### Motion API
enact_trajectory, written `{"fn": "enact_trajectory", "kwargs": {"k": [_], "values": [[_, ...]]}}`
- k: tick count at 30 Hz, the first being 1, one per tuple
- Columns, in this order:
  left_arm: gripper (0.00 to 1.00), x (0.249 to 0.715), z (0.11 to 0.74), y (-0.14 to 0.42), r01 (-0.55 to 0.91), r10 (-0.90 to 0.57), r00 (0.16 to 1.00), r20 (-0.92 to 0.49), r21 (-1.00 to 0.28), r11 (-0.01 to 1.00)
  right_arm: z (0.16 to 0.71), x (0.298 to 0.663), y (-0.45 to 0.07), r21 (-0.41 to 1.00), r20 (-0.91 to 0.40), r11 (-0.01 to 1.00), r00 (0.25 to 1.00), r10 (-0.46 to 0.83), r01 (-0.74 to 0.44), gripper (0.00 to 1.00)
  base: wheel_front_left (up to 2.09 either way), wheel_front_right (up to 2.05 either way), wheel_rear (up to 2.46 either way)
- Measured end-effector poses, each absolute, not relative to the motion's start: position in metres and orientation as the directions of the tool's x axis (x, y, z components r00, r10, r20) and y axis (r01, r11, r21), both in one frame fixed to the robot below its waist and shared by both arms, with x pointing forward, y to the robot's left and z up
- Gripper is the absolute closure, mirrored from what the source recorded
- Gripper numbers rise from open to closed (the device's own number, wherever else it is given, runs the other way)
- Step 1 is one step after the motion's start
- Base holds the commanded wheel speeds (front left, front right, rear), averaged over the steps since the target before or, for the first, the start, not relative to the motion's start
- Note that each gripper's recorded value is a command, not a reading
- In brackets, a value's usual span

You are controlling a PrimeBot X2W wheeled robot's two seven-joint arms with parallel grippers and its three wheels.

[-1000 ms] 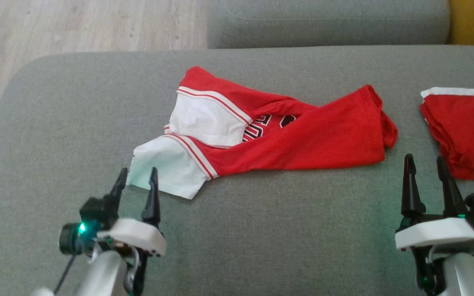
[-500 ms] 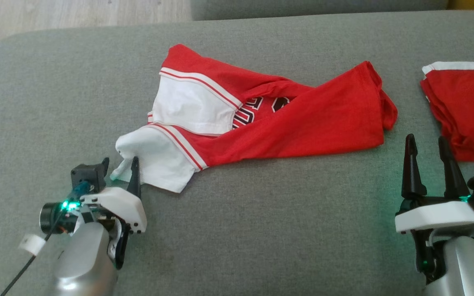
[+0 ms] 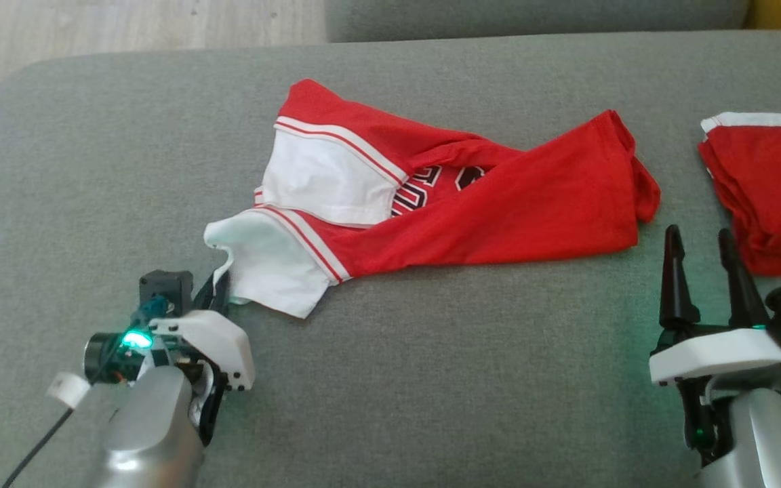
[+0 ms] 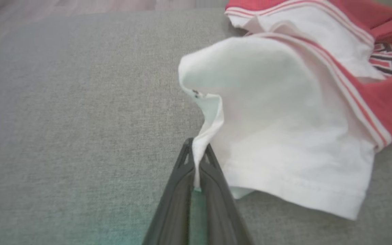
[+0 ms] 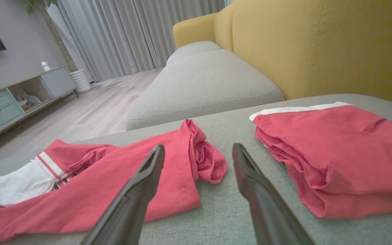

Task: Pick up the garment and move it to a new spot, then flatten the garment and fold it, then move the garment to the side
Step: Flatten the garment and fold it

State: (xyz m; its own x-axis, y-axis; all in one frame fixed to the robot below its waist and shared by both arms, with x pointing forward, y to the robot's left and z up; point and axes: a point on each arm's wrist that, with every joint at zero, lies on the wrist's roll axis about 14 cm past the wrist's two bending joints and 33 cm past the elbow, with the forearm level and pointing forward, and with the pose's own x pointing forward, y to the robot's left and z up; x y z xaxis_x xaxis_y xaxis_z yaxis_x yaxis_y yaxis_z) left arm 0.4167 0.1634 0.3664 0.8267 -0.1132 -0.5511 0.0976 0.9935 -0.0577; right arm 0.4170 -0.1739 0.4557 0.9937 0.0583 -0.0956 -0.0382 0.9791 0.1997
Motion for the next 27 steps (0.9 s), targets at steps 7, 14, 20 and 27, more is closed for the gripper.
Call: {"fn": "enact_trajectory", "kwargs": {"k": [7, 14, 20, 27], "values": [[1.00, 0.435, 0.422, 0.167, 0.074, -0.101, 0.943, -0.317, -0.094, 0.993, 0.437, 0.414, -0.165, 0.195, -0.193, 0.979, 0.977, 0.089, -0.050, 0.00, 0.00, 0.00, 0.00], [1.00, 0.434, 0.467, 0.170, 0.069, -0.085, 0.986, -0.141, -0.113, 0.991, 0.406, 0.418, -0.157, 0.212, -0.327, 0.977, 0.939, 0.108, -0.039, 0.00, 0.00, 0.00, 0.00], [1.00, 0.425, 0.474, 0.163, 0.092, -0.106, 0.988, -0.115, -0.118, 0.989, 0.392, 0.435, -0.146, 0.239, -0.383, 0.970, 0.915, 0.124, -0.032, 0.00, 0.00, 0.00, 0.00], [1.00, 0.424, 0.482, 0.159, 0.103, -0.115, 0.988, -0.101, -0.120, 0.987, 0.368, 0.434, -0.145, 0.214, -0.461, 0.977, 0.879, 0.120, -0.021, 0.00, 0.00, 0.00, 0.00]]}}
